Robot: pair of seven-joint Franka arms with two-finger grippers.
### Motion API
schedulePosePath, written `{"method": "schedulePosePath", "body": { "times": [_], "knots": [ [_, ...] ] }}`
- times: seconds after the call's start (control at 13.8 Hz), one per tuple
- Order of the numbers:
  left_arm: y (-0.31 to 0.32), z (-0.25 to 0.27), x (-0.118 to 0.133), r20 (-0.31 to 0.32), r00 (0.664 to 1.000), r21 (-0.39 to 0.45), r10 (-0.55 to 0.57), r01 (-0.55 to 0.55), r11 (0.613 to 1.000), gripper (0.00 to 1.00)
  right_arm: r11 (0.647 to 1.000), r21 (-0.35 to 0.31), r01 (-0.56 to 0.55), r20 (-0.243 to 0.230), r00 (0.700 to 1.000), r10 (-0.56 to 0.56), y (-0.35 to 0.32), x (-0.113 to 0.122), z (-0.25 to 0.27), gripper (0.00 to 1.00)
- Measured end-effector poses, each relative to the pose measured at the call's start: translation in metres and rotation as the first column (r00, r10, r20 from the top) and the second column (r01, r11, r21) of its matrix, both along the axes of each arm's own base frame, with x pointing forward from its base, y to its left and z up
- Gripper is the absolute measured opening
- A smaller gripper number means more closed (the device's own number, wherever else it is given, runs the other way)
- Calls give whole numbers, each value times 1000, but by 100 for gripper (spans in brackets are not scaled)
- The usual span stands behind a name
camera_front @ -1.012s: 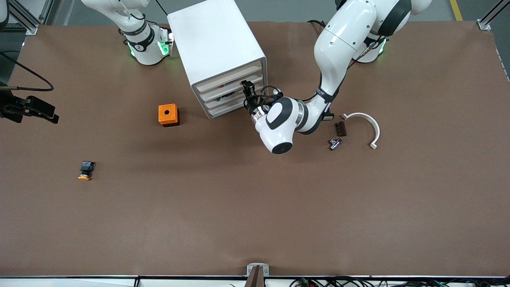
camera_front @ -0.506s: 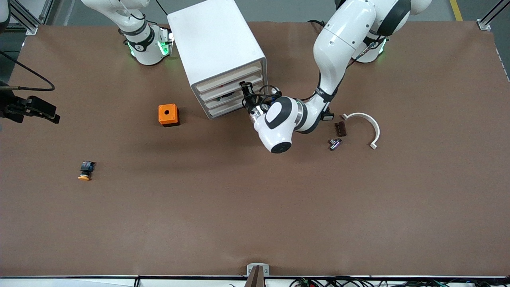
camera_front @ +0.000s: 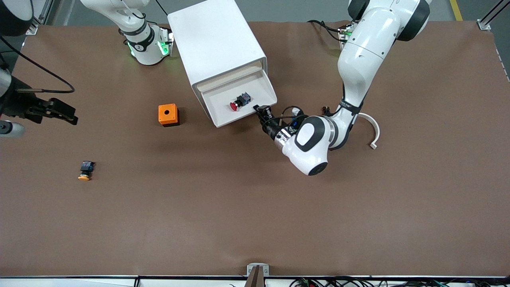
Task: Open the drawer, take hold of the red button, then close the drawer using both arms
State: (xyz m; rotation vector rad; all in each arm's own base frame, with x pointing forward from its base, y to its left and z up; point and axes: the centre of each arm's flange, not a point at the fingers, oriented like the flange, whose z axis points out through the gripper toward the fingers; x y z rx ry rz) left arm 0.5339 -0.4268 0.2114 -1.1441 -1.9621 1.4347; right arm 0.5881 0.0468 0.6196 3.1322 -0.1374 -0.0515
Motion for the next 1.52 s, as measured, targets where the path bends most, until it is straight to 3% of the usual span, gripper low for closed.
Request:
{"method": "schedulePosePath", "body": {
  "times": [0.22, 0.29, 0.43, 0.65, 0.8, 0.87, 1.01, 1.16, 1.37, 1.52],
  "knots": [
    [9, 5, 13, 40, 999, -7, 12, -12, 1000, 14, 1000, -3, 21, 2, 1000, -21, 38, 9, -17, 100],
    [13, 5, 18, 67, 998, -20, 18, -16, 1000, 20, 1000, -4, 17, -4, 1000, -17, 47, 12, -24, 100],
    [24, 6, 28, 97, 995, -39, 27, -24, 999, 44, 1000, -11, 9, -31, 999, -9, 72, 14, -41, 100],
    [38, 15, 46, 135, 989, -54, 54, -47, 997, 77, 993, -41, 108, -62, 992, -110, 150, 3, -66, 100],
    [70, 36, 79, 205, 974, -57, 97, -87, 995, 97, 981, -68, 183, -70, 980, -188, 209, -15, -79, 100],
    [93, 48, 95, 260, 961, -68, 97, -82, 994, 100, 970, -83, 229, -70, 969, -235, 233, -24, -85, 100],
    [137, 69, 116, 390, 920, -84, 48, -16, 996, 100, 942, -105, 319, -64, 943, -326, 265, -35, -98, 100],
    [176, 80, 130, 503, 864, -96, -8, 65, 993, 100, 896, -100, 433, -65, 895, -441, 293, -42, -112, 100],
    [230, 92, 149, 663, 742, -108, -101, 228, 968, 100, 814, -91, 573, -72, 812, -579, 333, -54, -133, 100],
    [254, 98, 154, 729, 653, -44, -207, 346, 937, 100, 782, -93, 617, -63, 780, -623, 357, -63, -147, 100]
  ]
}}
